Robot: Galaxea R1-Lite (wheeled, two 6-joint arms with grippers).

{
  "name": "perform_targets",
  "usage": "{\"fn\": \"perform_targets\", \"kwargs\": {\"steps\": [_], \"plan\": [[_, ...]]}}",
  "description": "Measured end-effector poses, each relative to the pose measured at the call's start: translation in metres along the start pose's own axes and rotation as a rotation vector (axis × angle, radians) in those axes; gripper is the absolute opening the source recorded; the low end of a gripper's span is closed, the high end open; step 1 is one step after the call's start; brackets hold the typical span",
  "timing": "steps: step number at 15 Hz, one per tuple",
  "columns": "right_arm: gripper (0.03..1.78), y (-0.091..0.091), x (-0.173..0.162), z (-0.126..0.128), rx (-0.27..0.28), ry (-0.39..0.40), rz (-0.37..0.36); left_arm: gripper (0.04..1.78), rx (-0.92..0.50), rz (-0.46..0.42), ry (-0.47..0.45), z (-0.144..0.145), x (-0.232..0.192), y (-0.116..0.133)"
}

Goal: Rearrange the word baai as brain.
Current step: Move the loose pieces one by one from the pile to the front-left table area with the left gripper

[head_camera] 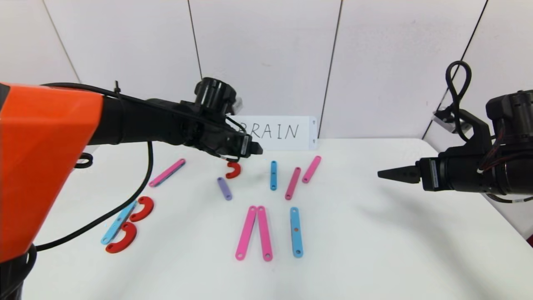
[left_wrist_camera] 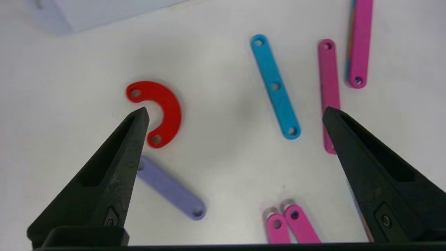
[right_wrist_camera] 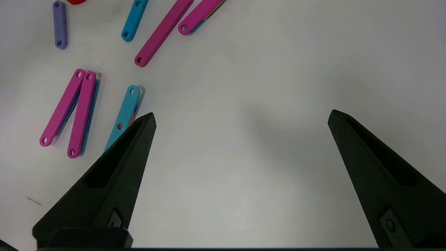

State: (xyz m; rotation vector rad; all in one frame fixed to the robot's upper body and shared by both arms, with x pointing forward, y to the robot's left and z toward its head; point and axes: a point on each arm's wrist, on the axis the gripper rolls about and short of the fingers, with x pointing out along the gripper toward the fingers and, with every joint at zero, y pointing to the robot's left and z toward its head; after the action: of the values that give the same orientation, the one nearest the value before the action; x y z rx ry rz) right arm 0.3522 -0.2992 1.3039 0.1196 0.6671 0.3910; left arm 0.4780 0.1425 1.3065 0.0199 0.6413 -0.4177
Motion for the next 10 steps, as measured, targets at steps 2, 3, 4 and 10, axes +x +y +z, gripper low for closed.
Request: {"fn": "perform_targets", "kwargs": {"steps": [2, 3, 4, 10], "plan": [[1.73, 0.0, 0.001, -0.001, 0.001, 0.005, 0.001, 1.74, 0.007, 0.043, 0.03, 0.002, -0.011, 0.02], [1.73, 0.0, 0.001, -0.001, 0.001, 0.006, 0.001, 1.74, 0.015, 0.069, 0.045, 0.002, -0.016, 0.033], [1.73, 0.0, 0.001, -0.001, 0.001, 0.007, 0.002, 1.74, 0.023, 0.092, 0.06, 0.002, -0.019, 0.044], [1.73, 0.0, 0.002, -0.002, 0.002, 0.01, 0.001, 1.74, -0.001, 0.205, 0.124, -0.004, -0.025, 0.106]]}}
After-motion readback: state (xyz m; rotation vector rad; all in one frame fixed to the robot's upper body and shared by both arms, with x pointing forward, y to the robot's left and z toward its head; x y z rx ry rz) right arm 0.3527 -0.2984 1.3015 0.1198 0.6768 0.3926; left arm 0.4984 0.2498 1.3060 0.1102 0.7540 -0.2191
